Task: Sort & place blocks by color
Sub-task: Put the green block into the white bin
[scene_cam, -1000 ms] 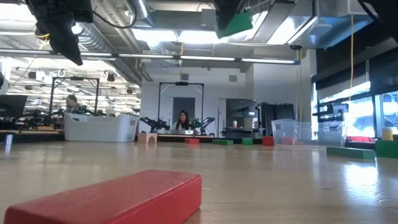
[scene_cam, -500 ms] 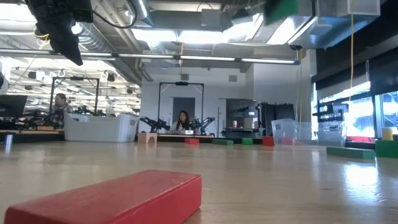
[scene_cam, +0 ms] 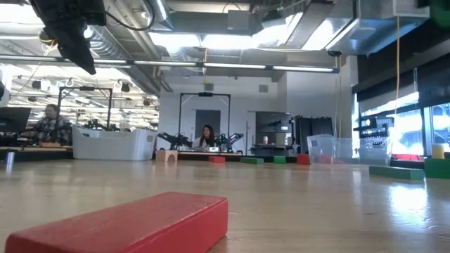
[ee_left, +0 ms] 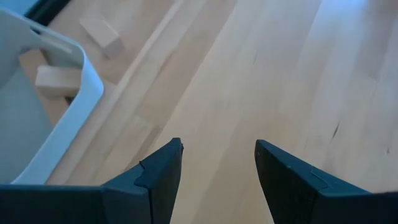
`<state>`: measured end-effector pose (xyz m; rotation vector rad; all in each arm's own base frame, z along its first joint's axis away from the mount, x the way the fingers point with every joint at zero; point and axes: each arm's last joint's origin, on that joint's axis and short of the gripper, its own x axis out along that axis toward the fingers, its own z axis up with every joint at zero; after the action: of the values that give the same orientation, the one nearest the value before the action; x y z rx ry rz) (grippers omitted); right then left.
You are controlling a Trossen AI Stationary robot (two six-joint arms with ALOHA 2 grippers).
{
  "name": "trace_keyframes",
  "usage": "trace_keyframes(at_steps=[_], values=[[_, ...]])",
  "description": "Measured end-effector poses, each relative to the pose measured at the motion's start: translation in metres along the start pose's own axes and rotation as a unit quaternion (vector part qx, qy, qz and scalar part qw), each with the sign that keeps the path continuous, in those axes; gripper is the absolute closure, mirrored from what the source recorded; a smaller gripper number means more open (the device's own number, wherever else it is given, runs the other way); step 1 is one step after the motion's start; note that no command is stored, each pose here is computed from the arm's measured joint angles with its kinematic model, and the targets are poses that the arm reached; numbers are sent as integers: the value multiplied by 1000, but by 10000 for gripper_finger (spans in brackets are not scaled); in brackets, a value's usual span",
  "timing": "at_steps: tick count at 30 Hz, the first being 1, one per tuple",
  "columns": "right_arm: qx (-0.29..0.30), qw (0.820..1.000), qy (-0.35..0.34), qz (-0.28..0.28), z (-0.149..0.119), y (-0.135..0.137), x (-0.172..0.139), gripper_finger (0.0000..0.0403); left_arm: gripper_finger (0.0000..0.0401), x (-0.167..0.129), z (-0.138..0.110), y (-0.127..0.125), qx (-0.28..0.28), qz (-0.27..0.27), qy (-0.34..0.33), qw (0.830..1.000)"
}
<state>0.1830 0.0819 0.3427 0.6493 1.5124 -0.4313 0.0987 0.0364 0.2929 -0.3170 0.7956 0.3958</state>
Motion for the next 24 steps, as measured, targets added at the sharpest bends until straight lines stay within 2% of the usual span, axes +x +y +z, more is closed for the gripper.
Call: trace_keyframes(at_steps=[5, 10, 18, 24], values=[[48, 997, 62, 22, -29, -1, 24, 311, 206, 0, 7, -1, 1, -7, -36, 999], [69, 992, 96, 49, -47, 6, 52, 311, 206, -1, 12, -2, 1, -12, -62, 998], [109, 981, 141, 81, -62, 13, 107, 311, 206, -1, 16, -3, 2, -16, -82, 997], [126, 976, 145, 104, -64, 9, 145, 311, 206, -1, 16, -3, 1, -16, -83, 996]])
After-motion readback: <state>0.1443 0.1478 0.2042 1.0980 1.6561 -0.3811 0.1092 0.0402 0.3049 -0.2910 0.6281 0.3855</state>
